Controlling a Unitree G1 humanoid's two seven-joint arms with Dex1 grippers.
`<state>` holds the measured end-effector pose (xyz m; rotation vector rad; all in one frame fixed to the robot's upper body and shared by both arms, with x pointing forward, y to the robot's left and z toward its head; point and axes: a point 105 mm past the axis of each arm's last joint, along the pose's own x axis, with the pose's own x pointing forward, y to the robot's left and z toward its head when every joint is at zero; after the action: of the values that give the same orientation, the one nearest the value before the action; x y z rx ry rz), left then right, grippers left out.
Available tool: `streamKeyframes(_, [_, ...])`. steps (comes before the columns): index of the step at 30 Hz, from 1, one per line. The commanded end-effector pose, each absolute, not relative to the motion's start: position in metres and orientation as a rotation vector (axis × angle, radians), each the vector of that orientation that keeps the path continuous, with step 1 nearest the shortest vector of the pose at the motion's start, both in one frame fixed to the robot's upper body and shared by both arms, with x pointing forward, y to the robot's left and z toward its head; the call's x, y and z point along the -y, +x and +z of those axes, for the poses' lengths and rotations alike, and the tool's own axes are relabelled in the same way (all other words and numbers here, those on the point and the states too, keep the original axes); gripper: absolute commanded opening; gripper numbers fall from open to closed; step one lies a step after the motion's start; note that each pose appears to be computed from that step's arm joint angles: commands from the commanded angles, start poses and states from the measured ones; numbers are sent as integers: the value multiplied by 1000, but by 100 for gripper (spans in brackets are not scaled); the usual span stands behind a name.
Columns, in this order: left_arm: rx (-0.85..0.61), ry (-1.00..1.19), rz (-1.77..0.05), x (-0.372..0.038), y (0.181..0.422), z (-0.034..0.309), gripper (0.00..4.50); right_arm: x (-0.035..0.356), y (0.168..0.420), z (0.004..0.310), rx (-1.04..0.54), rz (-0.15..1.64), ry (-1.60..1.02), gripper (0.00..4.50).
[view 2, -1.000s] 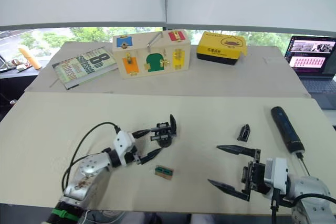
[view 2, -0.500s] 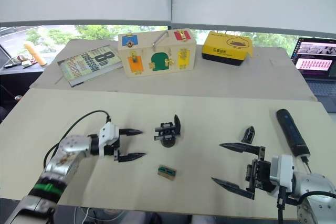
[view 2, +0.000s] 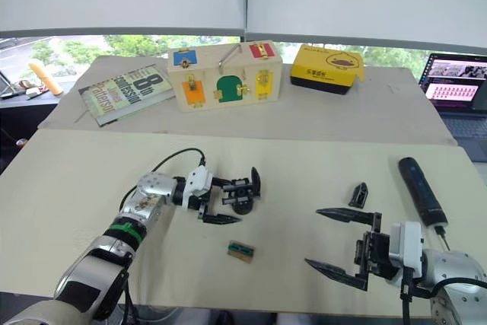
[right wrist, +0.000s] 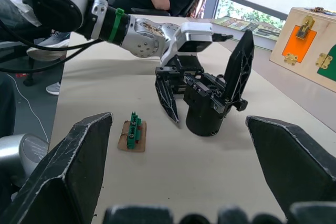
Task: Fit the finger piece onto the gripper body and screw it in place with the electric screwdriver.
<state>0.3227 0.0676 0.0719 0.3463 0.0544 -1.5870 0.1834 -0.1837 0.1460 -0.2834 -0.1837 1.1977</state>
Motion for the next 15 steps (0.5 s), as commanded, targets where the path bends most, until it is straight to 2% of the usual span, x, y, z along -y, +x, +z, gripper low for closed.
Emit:
streamKeyframes(1, [-32,364,-1632,-58,320,72,440,182,181,153,214,1196,-289,450])
streamKeyframes(4, [-15,360,-1637,-51,320,71,440,180,182,153,215,1195,-289,450])
streamKeyframes(5, [-10,361,-1632,-50,320,71,386,180,182,153,215,1195,-289,450])
streamKeyframes(9, [16,365,-1575,-57,323,70,231,181,184,153,214,1190,-296,450])
streamKeyframes(15, [54,276,-1421,-75,322,75,232,183,185,151,216,1180,-302,450])
